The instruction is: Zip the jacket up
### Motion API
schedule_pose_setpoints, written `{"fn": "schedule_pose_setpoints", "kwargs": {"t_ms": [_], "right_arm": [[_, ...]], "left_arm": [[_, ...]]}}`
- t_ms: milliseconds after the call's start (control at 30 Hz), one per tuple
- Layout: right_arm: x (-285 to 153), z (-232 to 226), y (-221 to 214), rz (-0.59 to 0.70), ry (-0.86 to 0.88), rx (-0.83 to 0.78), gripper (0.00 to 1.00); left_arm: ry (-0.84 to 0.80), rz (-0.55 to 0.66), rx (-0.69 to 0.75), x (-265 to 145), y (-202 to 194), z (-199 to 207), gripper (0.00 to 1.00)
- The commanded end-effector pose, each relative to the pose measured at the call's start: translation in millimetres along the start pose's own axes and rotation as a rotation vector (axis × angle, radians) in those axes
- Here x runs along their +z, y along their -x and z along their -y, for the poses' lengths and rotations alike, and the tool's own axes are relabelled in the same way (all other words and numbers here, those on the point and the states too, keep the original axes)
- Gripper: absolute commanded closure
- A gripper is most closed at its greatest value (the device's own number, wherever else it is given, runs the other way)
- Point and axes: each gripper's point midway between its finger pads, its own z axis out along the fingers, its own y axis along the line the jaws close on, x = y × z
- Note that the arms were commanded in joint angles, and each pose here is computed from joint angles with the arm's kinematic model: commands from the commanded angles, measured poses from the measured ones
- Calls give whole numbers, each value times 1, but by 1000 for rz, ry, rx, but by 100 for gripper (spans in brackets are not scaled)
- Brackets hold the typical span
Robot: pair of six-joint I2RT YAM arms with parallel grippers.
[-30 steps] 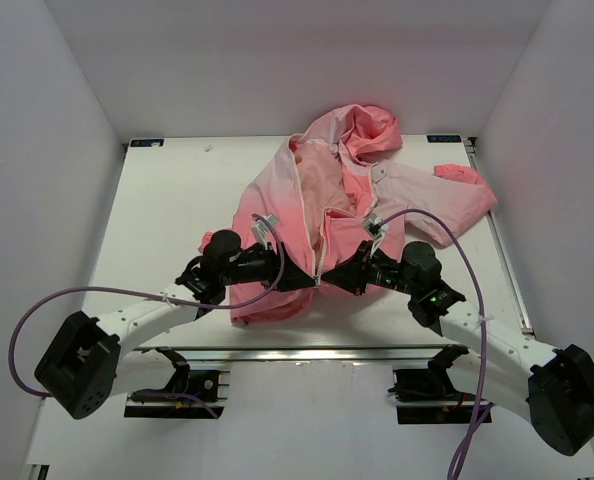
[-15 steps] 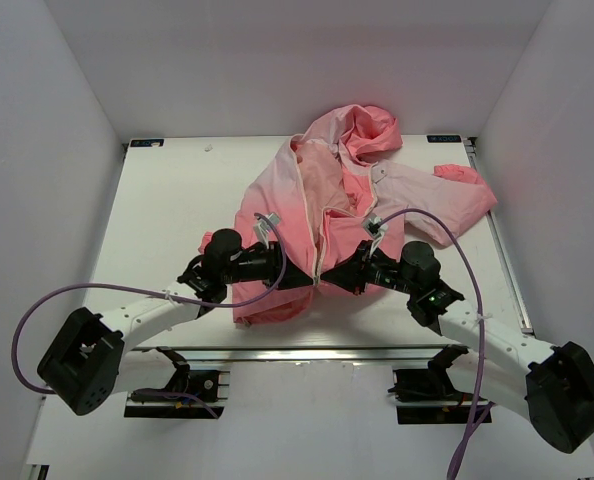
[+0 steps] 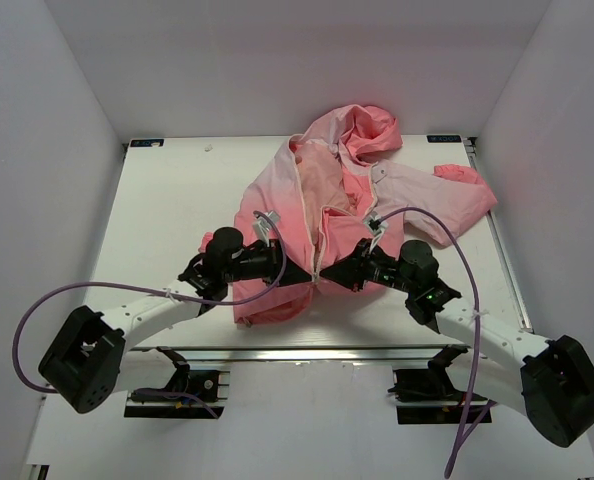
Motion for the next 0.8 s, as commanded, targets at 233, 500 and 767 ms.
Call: {"fn": "schedule_pose_setpoints", "kwargs": {"t_ms": [233, 500, 767], "right_arm": [[9, -12, 58, 195, -4, 31, 100], [11, 21, 34, 84, -161, 71, 96], [-5, 44, -3, -103, -287, 13, 59]], "left_arm": [[91, -10, 75, -1, -10, 0, 100], [62, 5, 84, 5, -10, 9, 100], [40, -28, 40, 22, -7, 9, 100]]}}
